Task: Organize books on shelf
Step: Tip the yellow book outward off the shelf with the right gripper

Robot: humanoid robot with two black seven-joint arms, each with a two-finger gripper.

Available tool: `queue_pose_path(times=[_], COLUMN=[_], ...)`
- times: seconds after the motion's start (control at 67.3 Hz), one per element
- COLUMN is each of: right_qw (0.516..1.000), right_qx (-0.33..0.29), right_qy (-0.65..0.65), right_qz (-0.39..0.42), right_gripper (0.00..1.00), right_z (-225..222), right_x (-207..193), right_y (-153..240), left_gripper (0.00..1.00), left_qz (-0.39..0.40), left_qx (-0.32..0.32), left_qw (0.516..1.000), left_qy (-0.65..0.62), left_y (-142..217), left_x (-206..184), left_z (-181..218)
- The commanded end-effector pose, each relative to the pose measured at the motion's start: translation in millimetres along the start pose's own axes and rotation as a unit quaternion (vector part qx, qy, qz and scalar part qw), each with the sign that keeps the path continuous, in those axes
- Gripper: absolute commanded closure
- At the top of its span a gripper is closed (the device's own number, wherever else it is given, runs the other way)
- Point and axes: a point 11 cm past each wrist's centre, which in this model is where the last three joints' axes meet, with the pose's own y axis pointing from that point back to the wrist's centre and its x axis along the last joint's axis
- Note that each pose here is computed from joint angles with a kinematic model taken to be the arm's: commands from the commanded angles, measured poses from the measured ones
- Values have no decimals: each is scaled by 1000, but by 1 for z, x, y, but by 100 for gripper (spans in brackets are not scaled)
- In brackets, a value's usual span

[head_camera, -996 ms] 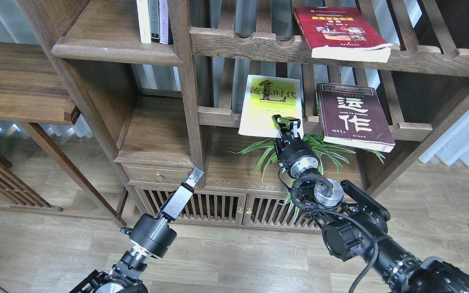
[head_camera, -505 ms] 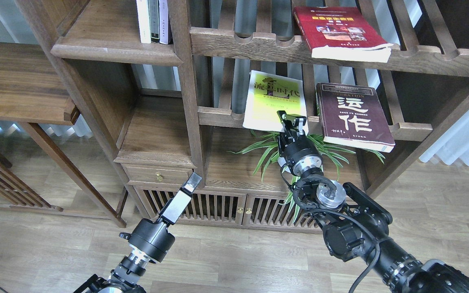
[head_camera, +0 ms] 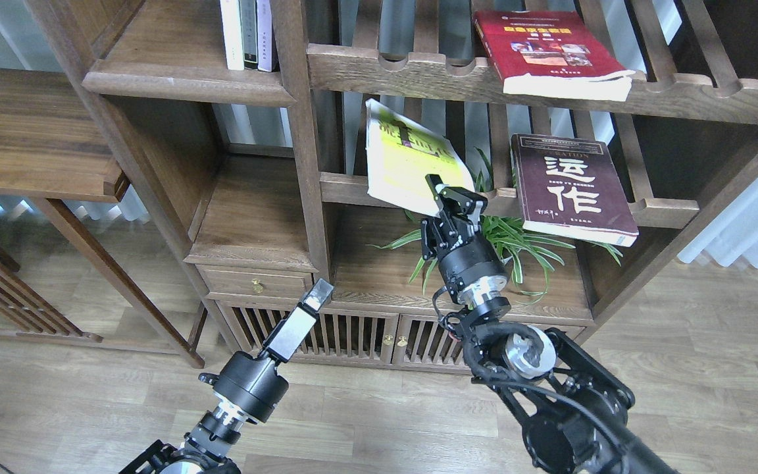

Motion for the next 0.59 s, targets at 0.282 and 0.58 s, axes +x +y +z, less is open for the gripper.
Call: queue_pose_path(times=[0.282,0.58], right_qw=[999,999], right_qx=[-2,-29], right_qy=[-2,5], right_qz=[-54,-28], right_gripper=[96,96], right_z=[-10,3], right_x=[-6,10], right_y=[31,45], left_gripper=[0,0], left_qz=[1,2], left_qx=[-15,-64], left_qw=[1000,998], left_qy=[0,-10], left_y=[-1,-2], left_x=[1,1], left_z=[10,43])
